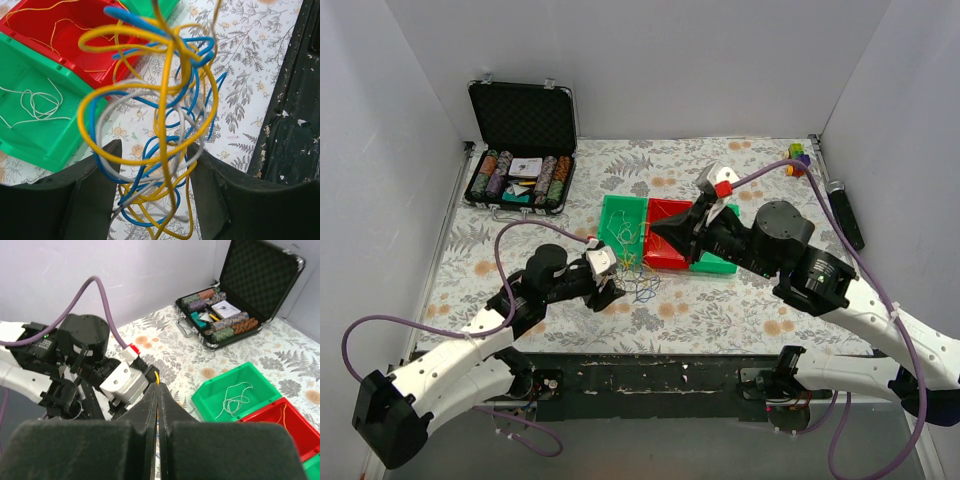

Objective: Untangle the cables

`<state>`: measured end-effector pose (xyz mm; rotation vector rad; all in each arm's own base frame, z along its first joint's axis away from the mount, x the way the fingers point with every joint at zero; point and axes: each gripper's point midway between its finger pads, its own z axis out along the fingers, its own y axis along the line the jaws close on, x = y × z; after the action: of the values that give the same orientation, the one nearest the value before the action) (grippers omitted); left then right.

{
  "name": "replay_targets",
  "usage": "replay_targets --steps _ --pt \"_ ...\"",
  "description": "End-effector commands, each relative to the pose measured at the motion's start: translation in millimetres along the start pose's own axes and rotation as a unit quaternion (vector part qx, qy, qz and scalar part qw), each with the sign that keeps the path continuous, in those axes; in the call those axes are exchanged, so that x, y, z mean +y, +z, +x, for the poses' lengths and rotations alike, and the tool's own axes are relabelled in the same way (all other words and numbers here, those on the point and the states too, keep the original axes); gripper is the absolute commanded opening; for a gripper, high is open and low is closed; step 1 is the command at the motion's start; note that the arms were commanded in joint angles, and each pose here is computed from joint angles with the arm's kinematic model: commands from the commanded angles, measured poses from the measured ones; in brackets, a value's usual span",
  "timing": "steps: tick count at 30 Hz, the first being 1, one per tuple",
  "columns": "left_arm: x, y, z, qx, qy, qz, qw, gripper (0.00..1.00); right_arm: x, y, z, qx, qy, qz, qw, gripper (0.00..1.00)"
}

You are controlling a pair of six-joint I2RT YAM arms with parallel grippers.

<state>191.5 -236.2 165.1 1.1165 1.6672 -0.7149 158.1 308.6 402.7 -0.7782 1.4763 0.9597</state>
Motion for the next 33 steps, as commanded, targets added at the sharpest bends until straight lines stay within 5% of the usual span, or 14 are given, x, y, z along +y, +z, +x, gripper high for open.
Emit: replay_targets --steps 1,14,16,20,33 --pt "4.3 -3.5 0.6 -0.010 0.015 -0.015 1.000 0.54 -5.3 -17.0 -53.2 -0.070 -0.019 0.027 0.997 0.01" --pt "2.7 -14.9 25.6 0.022 0.013 -0.029 0.999 0.55 -7.1 -24.0 -64.4 -0.074 -0.026 0.036 0.996 0.01" --pt "4.0 -22.6 4.9 0.007 0.016 -0.035 0.999 0.76 -8.4 -20.4 -55.0 -0.061 -0.024 0.037 0.997 0.01" --pt "-2.1 -42.6 -34.5 -0.031 -0.010 -0.037 0.999 0.98 -5.8 -13.2 -35.5 -0.041 -0.016 0.026 0.999 0.01" --pt "-0.2 -44.7 -125.4 -0.172 -0.123 -0.027 0.977 0.98 11.5 6.8 -12.5 -0.016 0.013 -0.026 0.999 0.01"
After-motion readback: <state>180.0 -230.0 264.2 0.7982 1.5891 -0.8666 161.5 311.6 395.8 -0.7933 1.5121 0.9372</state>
